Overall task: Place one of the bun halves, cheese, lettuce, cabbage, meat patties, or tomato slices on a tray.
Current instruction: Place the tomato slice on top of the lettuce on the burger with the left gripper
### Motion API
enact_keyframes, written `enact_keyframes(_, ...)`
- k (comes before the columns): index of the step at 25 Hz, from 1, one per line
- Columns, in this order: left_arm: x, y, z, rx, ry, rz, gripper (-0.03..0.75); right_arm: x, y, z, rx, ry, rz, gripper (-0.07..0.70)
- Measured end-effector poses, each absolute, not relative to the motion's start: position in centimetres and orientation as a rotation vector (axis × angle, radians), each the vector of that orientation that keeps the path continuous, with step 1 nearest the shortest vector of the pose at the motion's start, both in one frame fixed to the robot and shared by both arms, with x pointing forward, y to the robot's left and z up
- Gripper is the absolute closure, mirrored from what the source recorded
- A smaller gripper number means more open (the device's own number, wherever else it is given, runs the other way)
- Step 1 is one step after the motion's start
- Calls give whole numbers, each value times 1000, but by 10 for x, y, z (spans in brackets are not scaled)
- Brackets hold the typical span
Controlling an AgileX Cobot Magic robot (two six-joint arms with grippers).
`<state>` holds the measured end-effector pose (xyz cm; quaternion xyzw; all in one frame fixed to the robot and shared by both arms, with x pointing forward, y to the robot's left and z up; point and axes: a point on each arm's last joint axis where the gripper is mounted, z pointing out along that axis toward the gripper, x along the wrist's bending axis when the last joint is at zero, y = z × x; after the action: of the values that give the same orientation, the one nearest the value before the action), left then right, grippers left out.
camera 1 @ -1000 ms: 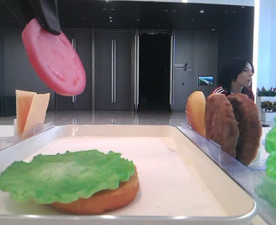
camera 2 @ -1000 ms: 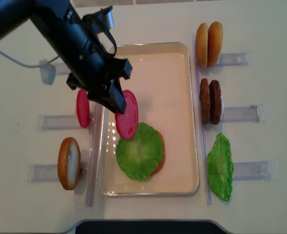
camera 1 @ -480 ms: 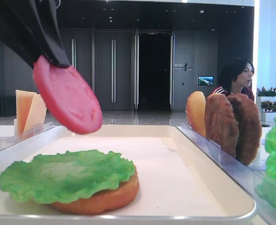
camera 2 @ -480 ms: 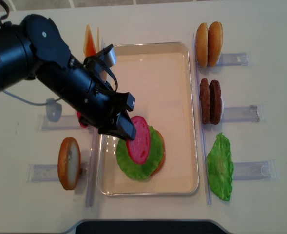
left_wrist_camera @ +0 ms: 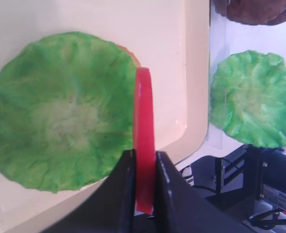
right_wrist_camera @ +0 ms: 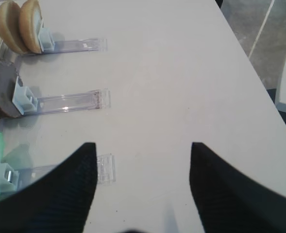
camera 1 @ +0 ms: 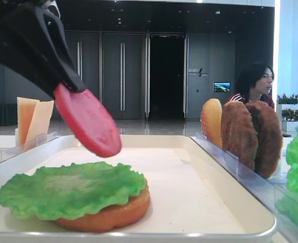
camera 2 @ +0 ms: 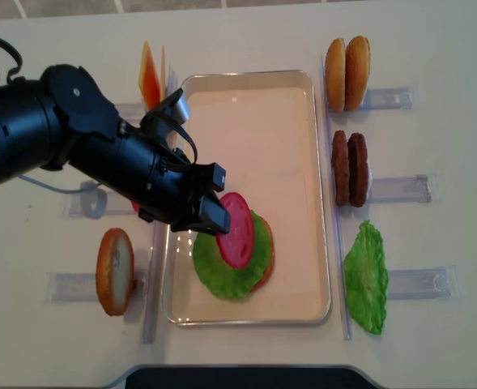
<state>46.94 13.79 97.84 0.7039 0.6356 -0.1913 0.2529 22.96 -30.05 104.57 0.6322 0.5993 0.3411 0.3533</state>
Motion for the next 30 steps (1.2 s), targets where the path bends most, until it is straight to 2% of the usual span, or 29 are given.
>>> enact_keyframes(11,472,133,967,1891,1727,-581,652,230,-300,1046,1635,1550,882,201)
enact_keyframes(30,477,131,954,1887,1748,-584,652,230,-300,1046,1635,1550,882,201)
